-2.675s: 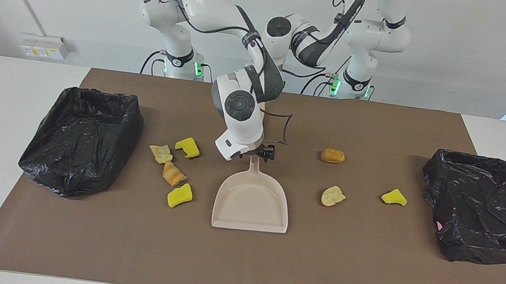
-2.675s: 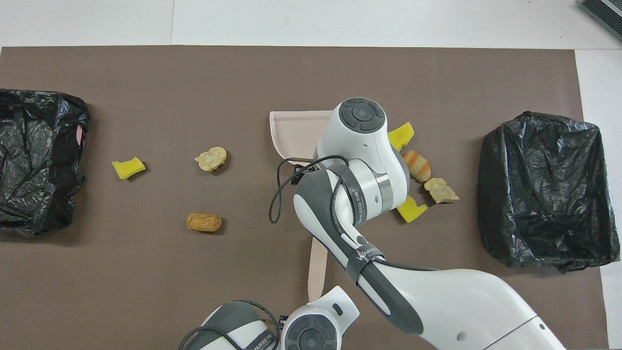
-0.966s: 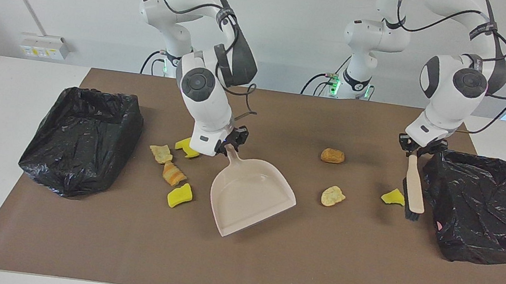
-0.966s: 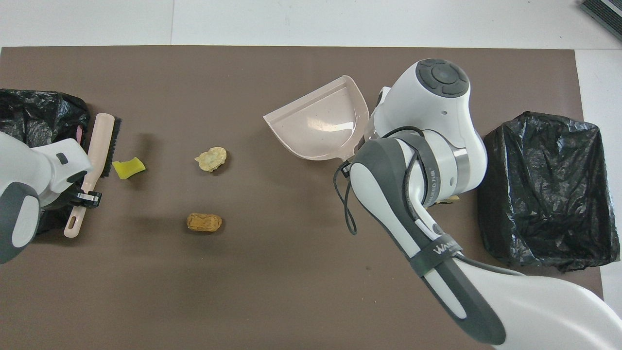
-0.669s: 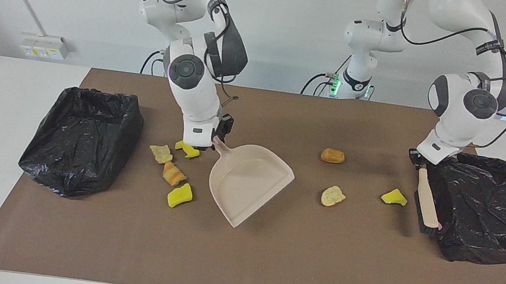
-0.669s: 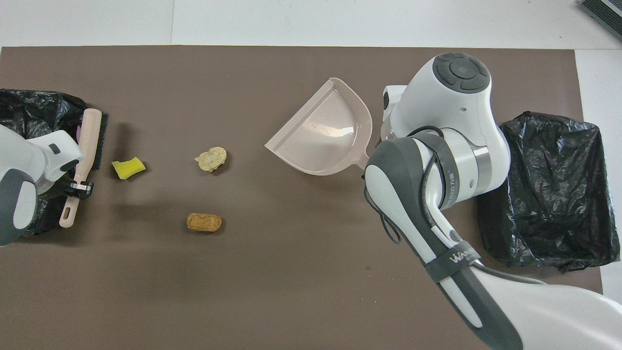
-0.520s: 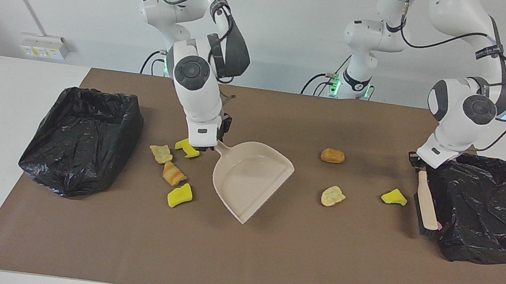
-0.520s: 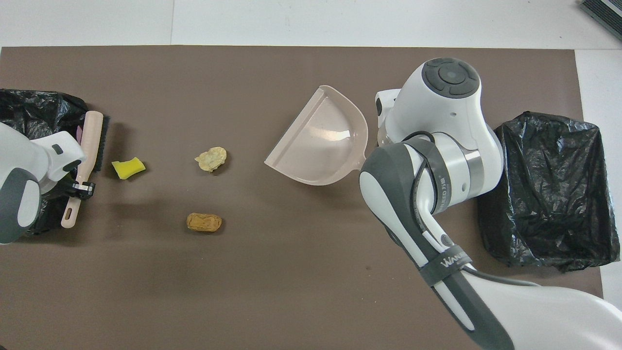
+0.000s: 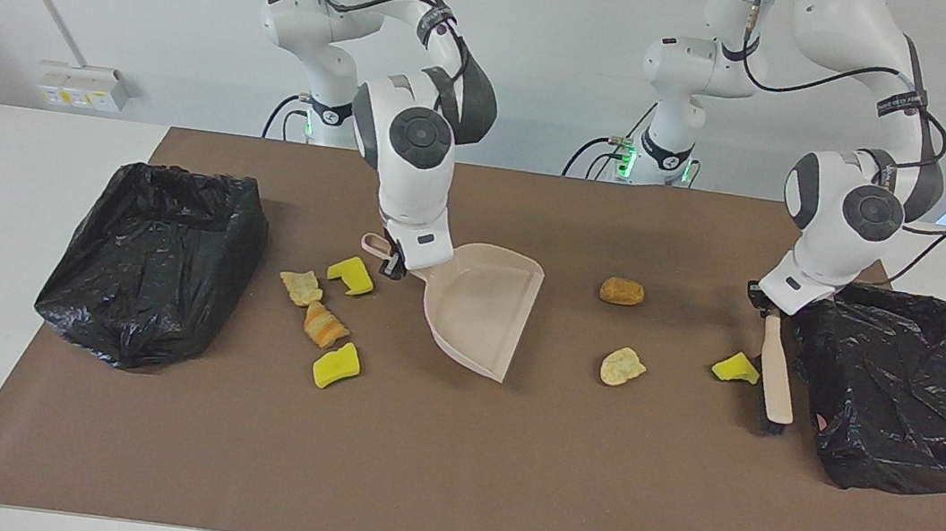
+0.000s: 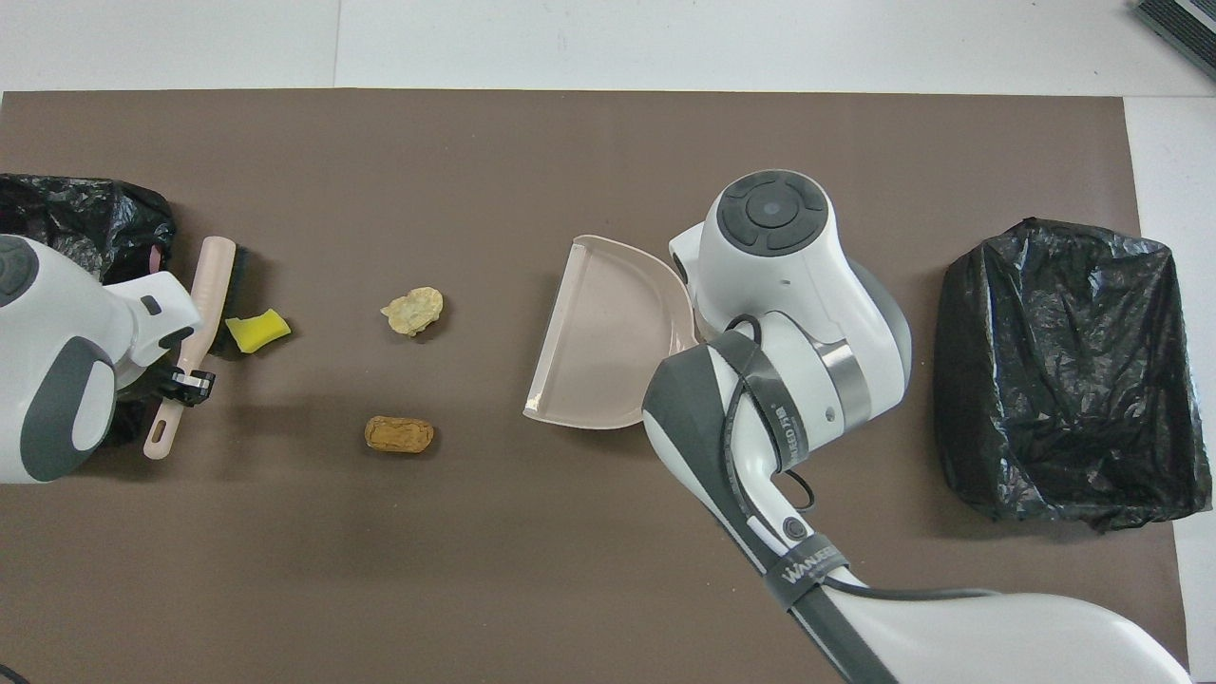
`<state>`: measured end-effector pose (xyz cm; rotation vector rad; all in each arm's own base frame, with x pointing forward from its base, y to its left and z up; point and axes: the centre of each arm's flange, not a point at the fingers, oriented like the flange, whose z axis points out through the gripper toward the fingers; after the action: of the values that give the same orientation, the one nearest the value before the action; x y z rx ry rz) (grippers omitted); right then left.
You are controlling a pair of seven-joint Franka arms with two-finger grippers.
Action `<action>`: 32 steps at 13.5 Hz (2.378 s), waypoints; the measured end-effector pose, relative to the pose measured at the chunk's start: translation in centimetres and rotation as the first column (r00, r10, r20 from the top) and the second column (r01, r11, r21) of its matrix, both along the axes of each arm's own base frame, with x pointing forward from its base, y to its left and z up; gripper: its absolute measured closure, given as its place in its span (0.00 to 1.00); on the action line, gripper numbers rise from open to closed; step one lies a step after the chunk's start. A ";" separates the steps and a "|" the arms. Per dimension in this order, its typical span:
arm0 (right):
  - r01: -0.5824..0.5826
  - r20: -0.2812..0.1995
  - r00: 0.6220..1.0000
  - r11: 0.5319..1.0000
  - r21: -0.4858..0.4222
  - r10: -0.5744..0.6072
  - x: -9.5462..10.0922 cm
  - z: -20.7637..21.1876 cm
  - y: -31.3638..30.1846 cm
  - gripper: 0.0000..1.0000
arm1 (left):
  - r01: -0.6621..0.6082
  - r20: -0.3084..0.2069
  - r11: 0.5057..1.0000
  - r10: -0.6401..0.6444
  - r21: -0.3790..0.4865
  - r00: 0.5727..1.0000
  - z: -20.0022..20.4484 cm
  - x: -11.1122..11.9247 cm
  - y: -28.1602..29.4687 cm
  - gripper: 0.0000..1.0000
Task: Sweep and dump trash in bin
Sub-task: 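Lower the dustpan near the crumbs while the left gripper brings the brush, then sweep the bread pieces into the dustpan with the left gripper's brush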
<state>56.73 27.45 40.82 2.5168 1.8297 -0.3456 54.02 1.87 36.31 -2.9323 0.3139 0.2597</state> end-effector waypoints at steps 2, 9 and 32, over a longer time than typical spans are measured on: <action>-0.048 -0.008 0.999 0.998 -0.035 0.048 -1.3 -1.0 1.6 0.67 | 0.024 -0.016 1.000 -0.024 0.001 1.000 0.0 -0.3 -1.5 0.74; -0.111 -0.049 0.993 0.991 -0.077 0.107 -4.4 -3.6 4.7 0.67 | 0.105 -0.028 0.989 -0.108 -0.105 0.994 -0.1 -1.5 -11.0 0.74; -0.071 -0.018 0.997 0.993 -0.089 0.069 -6.5 -6.2 7.0 0.67 | 0.018 -0.211 0.959 -0.081 -0.284 0.974 8.3 -9.9 -23.9 0.74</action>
<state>50.21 34.49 34.59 2.3912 1.8577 -0.4355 44.14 -22.03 44.65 -3.1711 0.4937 0.5822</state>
